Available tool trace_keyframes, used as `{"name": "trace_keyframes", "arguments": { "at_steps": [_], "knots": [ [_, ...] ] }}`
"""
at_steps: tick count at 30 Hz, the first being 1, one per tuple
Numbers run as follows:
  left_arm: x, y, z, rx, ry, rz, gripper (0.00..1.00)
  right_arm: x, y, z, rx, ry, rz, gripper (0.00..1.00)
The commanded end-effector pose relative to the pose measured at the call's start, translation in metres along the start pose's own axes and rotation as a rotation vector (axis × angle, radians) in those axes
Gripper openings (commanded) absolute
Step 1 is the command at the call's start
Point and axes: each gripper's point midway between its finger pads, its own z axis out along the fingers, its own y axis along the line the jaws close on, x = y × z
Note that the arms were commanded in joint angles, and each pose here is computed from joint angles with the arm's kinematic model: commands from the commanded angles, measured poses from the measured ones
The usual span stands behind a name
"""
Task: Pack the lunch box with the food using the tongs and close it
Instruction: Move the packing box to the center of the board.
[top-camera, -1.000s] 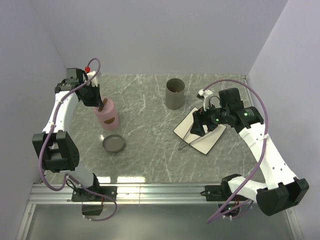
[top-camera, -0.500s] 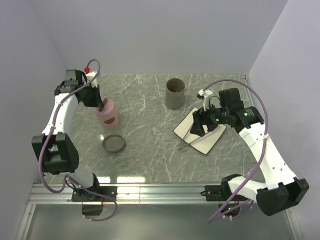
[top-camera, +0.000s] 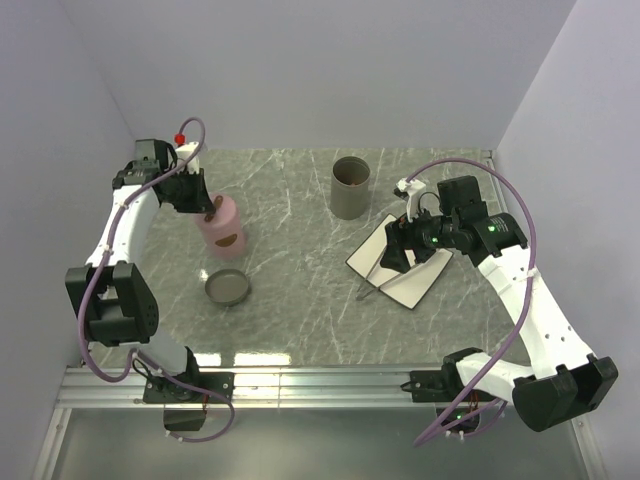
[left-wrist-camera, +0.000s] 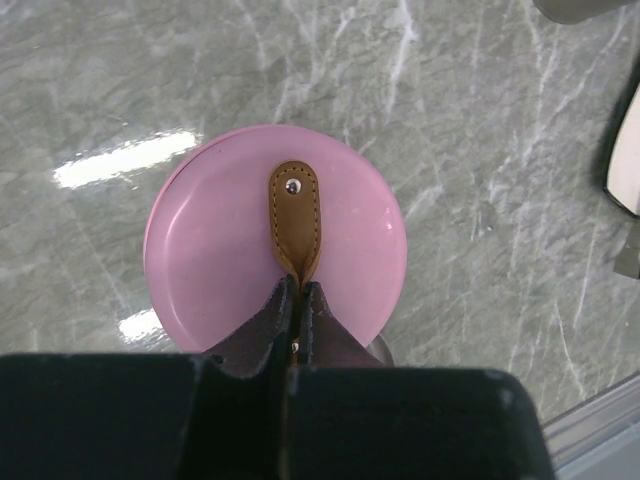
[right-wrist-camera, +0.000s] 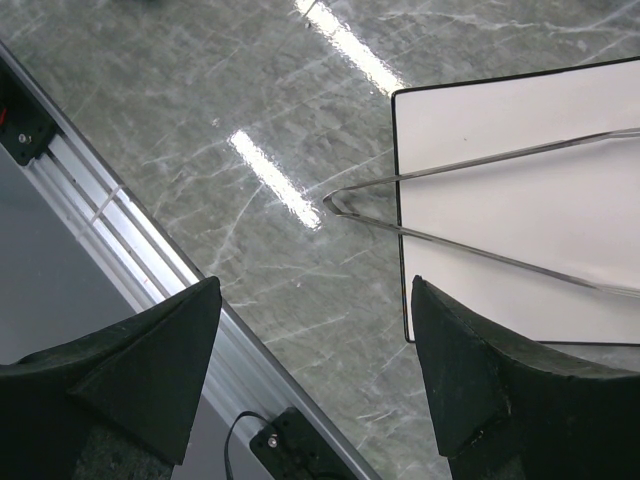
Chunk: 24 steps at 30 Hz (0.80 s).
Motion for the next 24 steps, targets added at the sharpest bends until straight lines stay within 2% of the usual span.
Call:
{"name": "trace_keyframes", "arguments": {
  "at_steps": [1,11,17,21,24],
  "knots": [
    [0.05,-0.02,0.017,0.087,0.194,-0.054,0.0,-0.005,0.004,-0.007,-0.005,-0.034,-0.024,0.84],
    [0.06,-0.041,0.022,0.129,0.236,-0.034,0.0,-0.007,0.003,-0.006,-0.008,-0.03,-0.021,0.83],
    [0.071,-0.081,0.026,0.212,0.276,0.024,0.0,-0.008,0.004,-0.003,-0.014,-0.039,-0.016,0.83],
    [0.073,-0.097,0.025,0.266,0.285,0.045,0.0,-0.017,0.006,0.001,-0.044,-0.067,-0.006,0.83],
    [0.083,-0.114,0.024,0.334,0.326,0.082,0.0,-0.039,0.005,0.007,-0.057,-0.142,0.003,0.82]
  ]
}}
